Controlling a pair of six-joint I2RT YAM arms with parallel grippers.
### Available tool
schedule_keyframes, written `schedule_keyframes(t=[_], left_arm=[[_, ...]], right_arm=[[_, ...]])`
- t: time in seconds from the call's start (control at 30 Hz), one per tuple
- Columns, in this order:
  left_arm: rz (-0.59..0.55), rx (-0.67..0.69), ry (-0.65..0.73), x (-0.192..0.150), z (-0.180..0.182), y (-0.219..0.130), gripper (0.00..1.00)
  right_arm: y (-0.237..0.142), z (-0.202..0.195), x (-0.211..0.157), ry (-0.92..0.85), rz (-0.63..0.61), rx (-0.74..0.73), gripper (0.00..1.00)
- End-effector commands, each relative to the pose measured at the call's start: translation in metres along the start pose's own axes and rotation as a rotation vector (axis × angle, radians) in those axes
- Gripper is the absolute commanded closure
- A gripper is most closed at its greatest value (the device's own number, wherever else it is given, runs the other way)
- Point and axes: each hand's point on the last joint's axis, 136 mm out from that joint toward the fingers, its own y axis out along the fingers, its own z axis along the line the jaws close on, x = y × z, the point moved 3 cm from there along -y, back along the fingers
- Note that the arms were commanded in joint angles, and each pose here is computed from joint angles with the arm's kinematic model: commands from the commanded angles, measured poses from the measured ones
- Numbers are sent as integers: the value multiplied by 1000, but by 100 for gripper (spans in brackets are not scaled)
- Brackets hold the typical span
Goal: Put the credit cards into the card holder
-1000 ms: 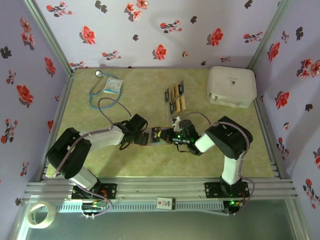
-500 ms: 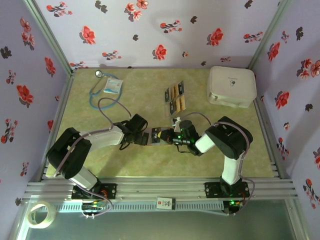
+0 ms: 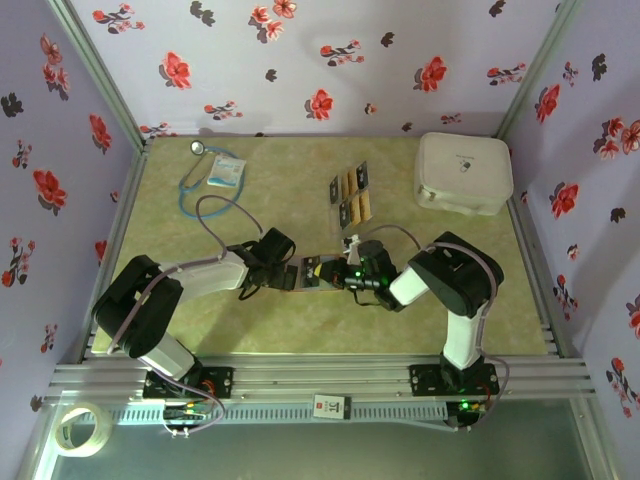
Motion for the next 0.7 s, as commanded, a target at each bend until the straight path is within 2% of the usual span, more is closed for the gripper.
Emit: schedule_keyframes(t=[0.0, 0.23, 0.53, 0.67], left_arm=[[31, 31, 9, -12, 4, 8, 0], [32, 32, 9, -13, 4, 9, 0], [24, 29, 7, -13, 5, 9, 0], [14, 21, 3, -10, 4, 8, 0]], right_arm=[[5, -13, -11, 25, 56, -44, 99], [1, -5, -10, -2, 67, -63, 79], [-9, 16, 3, -103, 86, -162, 66], [-16, 26, 10, -152, 86, -213, 64]])
